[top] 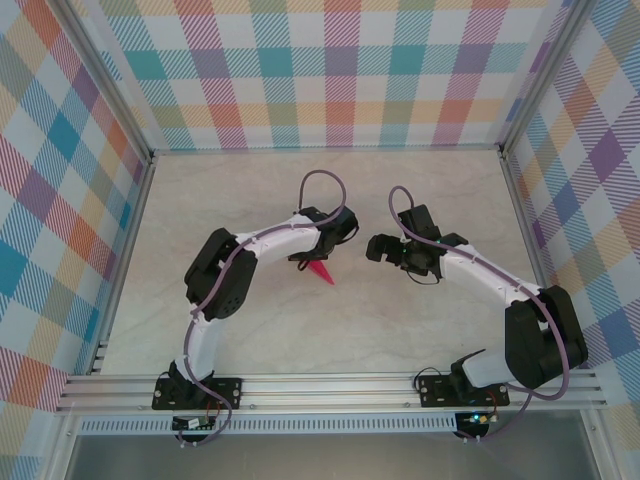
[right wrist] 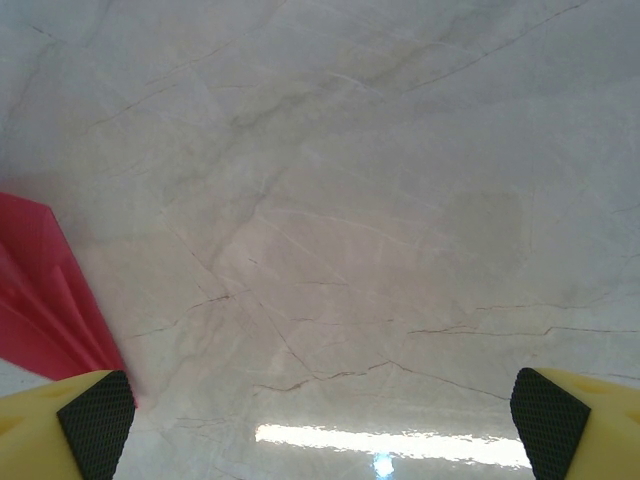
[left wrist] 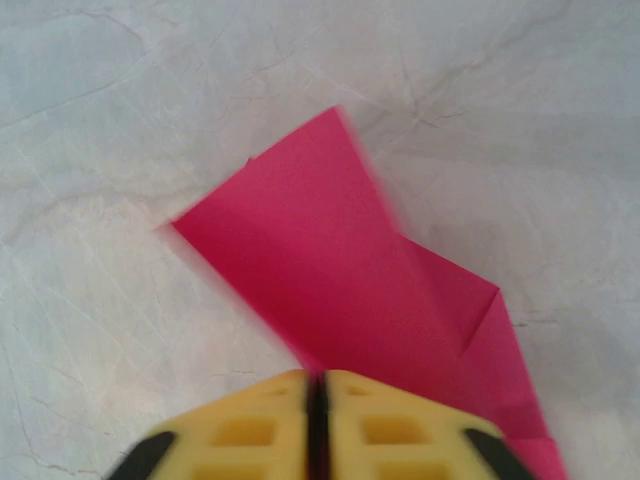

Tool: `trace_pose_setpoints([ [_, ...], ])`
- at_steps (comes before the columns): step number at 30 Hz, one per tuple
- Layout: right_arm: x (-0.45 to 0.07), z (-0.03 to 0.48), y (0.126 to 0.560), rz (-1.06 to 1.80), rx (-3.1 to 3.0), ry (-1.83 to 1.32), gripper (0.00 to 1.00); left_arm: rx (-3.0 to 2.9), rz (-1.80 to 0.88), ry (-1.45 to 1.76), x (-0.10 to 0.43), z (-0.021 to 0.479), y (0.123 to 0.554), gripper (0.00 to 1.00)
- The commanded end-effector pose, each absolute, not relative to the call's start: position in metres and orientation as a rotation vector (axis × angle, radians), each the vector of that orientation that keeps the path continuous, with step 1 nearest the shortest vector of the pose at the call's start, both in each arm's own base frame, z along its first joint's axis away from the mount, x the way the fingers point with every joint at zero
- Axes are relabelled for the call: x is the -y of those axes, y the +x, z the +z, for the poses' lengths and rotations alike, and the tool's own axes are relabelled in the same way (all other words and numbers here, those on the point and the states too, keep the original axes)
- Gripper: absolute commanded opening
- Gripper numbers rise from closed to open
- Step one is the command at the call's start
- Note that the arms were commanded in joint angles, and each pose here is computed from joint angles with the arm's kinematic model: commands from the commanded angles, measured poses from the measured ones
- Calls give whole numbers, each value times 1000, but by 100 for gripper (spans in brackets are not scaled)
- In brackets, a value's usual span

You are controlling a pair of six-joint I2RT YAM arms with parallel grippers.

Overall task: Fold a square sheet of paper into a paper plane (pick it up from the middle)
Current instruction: Turn over a paper plane at the center of the table.

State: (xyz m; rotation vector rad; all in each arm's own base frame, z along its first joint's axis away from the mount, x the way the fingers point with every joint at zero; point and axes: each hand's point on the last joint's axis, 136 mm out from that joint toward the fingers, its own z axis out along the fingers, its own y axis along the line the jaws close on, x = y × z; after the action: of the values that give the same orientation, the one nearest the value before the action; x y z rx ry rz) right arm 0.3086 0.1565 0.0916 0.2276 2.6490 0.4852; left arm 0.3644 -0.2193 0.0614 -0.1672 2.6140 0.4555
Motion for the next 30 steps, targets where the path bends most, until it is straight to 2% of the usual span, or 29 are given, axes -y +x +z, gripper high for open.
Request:
trace_pose_setpoints([
  [1,-153,91,305,483,-2664,248,100,-2575,385,-213,214,85,366,4],
  [3,-153,91,304,486,-2666,248,100,-2556,339,-223,214,97,365,0],
  [12,-158,101,304,544,-2637,247,100,-2477,-37,-101,249,163,354,0],
  [18,-159,114,303,585,-2602,266,100,-2426,-317,-55,277,190,351,0],
  [22,-154,121,301,582,-2579,324,100,-2391,-435,-66,289,189,354,0],
  [30,-168,125,295,714,-2566,308,99,-2388,-798,-146,319,142,362,0],
])
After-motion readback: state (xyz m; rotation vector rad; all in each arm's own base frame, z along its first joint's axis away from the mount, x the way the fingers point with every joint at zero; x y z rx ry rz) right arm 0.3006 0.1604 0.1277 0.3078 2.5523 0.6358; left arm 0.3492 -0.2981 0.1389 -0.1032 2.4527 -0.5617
